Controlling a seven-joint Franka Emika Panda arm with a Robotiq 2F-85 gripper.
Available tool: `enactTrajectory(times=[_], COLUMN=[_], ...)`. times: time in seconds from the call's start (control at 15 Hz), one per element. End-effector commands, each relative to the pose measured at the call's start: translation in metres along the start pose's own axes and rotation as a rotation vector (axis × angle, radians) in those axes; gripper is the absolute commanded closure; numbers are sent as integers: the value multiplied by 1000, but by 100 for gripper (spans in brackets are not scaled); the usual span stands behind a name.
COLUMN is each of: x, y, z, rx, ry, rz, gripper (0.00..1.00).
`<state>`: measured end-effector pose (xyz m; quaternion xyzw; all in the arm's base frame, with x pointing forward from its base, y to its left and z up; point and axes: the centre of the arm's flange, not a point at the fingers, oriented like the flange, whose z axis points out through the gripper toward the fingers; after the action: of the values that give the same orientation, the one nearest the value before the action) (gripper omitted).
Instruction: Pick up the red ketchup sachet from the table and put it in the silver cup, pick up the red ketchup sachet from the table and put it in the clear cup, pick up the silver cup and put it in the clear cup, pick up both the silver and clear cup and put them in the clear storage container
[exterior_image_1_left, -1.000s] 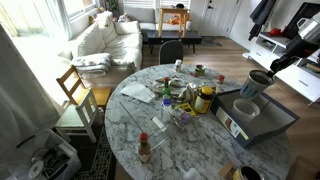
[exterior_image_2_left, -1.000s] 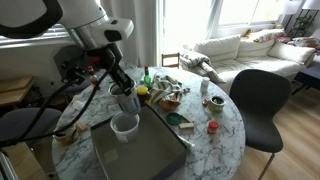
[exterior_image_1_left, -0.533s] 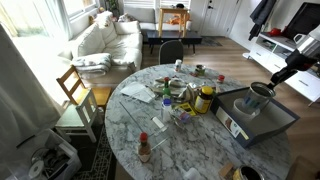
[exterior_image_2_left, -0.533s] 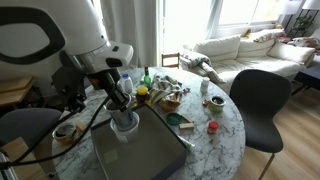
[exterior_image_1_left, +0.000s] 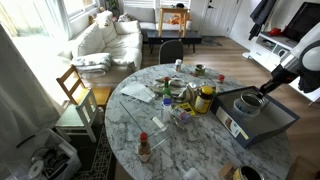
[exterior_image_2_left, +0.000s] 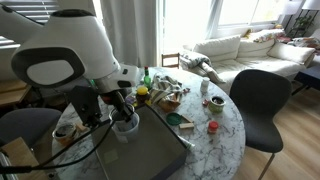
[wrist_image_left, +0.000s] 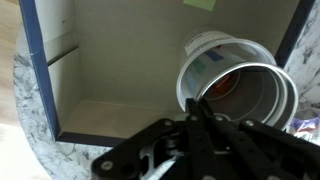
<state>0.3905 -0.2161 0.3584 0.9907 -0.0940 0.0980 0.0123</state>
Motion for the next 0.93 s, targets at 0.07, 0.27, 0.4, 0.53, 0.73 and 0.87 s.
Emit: enactTrajectory(times=[0.07, 0.27, 0.4, 0.53, 0.73, 0.87], x=[5, 4, 3, 3, 4, 4], y=[-4, -4, -3, -2, -3, -3], z=[40, 54, 58, 60, 62, 63], rx=[6, -5, -12, -26, -36, -41], ry=[-16, -21, -20, -16, -1, 4], rz=[-9, -4, -5, -3, -6, -9], gripper=[99, 92, 67, 61, 37, 23])
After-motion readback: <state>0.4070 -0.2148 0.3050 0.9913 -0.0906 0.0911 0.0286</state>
